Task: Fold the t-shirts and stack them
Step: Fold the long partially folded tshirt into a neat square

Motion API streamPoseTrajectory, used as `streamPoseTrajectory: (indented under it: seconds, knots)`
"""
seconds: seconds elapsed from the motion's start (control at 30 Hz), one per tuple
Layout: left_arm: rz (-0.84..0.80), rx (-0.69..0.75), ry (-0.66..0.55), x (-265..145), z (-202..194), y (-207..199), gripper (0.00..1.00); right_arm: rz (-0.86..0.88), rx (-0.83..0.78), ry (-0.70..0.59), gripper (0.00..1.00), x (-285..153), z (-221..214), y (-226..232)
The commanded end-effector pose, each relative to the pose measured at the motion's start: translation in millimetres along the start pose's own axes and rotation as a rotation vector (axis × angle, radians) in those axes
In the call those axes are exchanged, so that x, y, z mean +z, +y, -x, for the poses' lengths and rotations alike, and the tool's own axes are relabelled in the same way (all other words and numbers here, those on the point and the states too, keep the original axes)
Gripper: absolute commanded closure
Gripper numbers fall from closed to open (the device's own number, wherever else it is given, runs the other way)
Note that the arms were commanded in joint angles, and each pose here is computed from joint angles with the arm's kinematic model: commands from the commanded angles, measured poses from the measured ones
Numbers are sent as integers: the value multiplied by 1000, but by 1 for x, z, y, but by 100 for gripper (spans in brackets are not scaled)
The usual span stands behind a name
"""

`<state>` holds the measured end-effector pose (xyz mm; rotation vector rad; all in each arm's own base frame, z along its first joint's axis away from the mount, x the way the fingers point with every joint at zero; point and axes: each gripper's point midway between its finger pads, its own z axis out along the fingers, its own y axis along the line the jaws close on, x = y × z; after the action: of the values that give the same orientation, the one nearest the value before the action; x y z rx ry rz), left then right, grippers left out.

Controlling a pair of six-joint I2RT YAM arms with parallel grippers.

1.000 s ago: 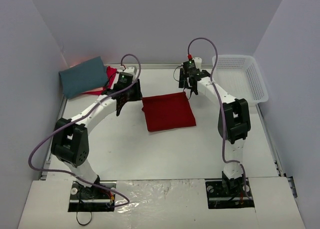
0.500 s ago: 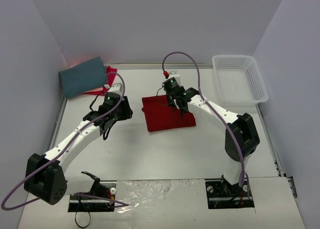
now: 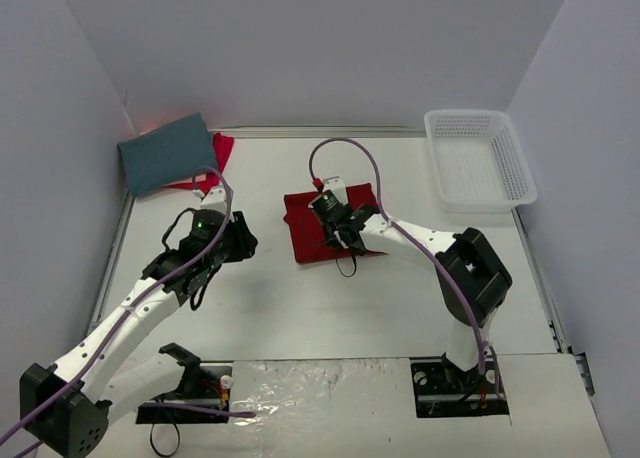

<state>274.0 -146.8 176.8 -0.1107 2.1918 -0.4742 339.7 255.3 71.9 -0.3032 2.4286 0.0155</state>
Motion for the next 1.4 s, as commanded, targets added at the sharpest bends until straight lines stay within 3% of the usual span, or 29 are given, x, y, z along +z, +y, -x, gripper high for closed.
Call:
streamPoseTrajectory:
  seconds: [0.0,0.43,0.87,0.9,0.97,1.07,1.17,1.37]
  knots:
    - [28,5,9,-7,-5,6,67,1,31,-18,100,11,-3,9]
    - [20,25,17,0,-6,3,67,-8,-12,57,100,40,-34,23]
    - [39,36,12,1,6,-2,63,-1,0,-52,100,-1,16,19]
    - [41,36,12,0,6,-2,62,-5,2,-66,88,-5,21,18]
    - [60,25,5,-1,8,1,58,-5,0,-93,86,-14,30,15]
    - [50,9,0,-2,8,-2,53,-17,-23,-118,73,-24,38,12]
    - [44,-12,-6,-5,10,-3,50,-38,-67,-146,54,-37,45,10]
    - [88,-106,-27,-11,11,12,47,-51,-203,-213,41,-71,49,25]
